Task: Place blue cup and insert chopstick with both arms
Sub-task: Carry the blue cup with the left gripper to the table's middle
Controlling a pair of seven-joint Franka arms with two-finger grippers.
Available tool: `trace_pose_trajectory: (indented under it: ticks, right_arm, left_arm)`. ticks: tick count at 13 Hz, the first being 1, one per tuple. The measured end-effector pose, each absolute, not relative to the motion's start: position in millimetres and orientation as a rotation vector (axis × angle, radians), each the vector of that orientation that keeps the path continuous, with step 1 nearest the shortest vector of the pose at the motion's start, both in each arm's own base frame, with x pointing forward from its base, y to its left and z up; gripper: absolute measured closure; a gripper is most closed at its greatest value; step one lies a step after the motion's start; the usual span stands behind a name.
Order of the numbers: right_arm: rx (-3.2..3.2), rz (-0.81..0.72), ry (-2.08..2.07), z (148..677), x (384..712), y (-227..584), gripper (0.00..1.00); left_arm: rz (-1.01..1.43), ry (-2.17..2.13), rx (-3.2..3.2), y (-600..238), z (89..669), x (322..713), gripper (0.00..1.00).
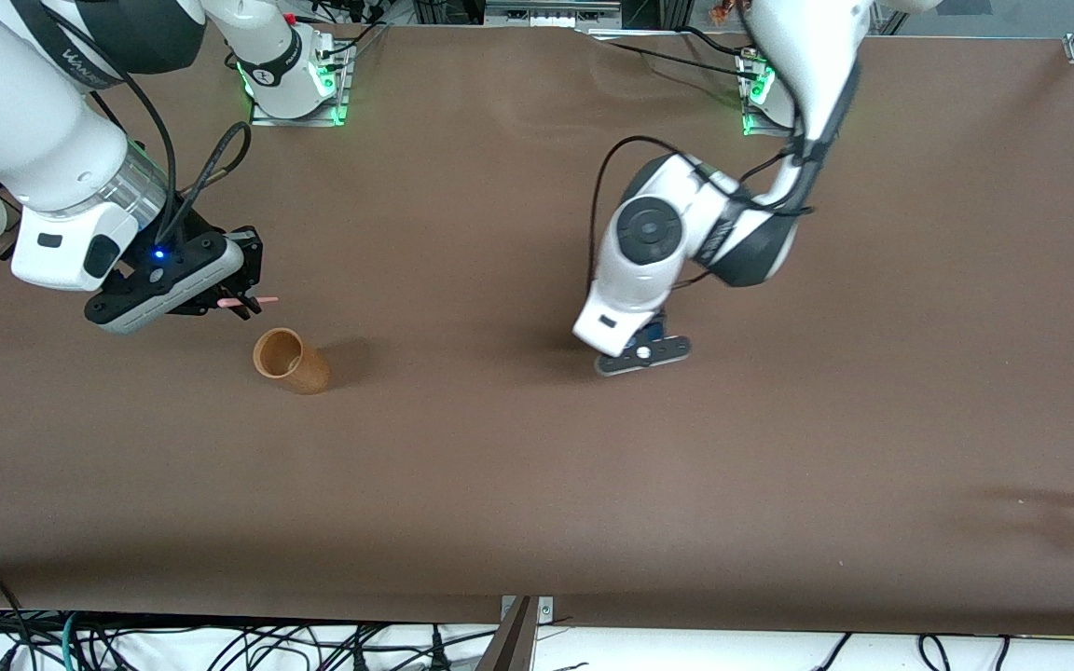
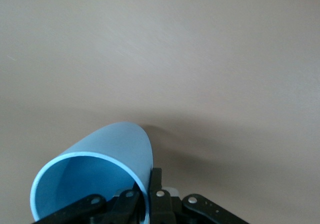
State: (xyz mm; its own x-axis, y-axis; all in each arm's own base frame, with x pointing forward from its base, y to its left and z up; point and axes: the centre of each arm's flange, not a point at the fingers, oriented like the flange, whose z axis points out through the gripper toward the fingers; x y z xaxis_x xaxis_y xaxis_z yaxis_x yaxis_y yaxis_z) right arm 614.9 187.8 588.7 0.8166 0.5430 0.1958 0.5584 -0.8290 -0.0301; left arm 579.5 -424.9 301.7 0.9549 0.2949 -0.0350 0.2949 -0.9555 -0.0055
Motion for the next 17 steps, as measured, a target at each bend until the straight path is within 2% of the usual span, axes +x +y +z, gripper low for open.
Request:
trace_pose_trajectory:
  ticks: [4,7,8,11,13,16,17]
  right_arm:
    - [-2.911,-0.272,-0.886,587.9,615.1,187.8,0.92]
    - [-2.911,-0.271,-0.886,587.9,615.1,187.8,0.92]
    - [-2.911,-0.271,-0.886,587.8,615.1,187.8,0.92]
    - [-2.912,-0.270,-0.884,587.8,615.1,187.9,0.92]
    - [-2.902,-0.266,-0.869,587.0,613.8,193.1,0.92]
    - [-2.882,-0.287,-0.810,583.0,611.1,221.0,0.92]
    - [-2.871,-0.305,-0.779,581.5,610.0,234.5,0.92]
  left_arm:
    - [0.060,-0.674,-3.064,-483.4,252.0,572.5,0.95]
    - [0.047,-0.718,-3.057,-490.0,246.0,575.0,0.94]
    - [0.041,-0.726,-3.056,-487.6,245.7,577.9,0.88]
    - [0.048,-0.729,-3.068,-481.4,256.6,587.4,0.56]
    - [0.149,-0.701,-3.083,-469.7,283.6,594.0,0.37]
    - [0.216,-0.657,-3.104,-421.4,371.6,612.8,0.05]
    - [0.211,-0.604,-3.122,-396.2,411.2,617.8,0.00]
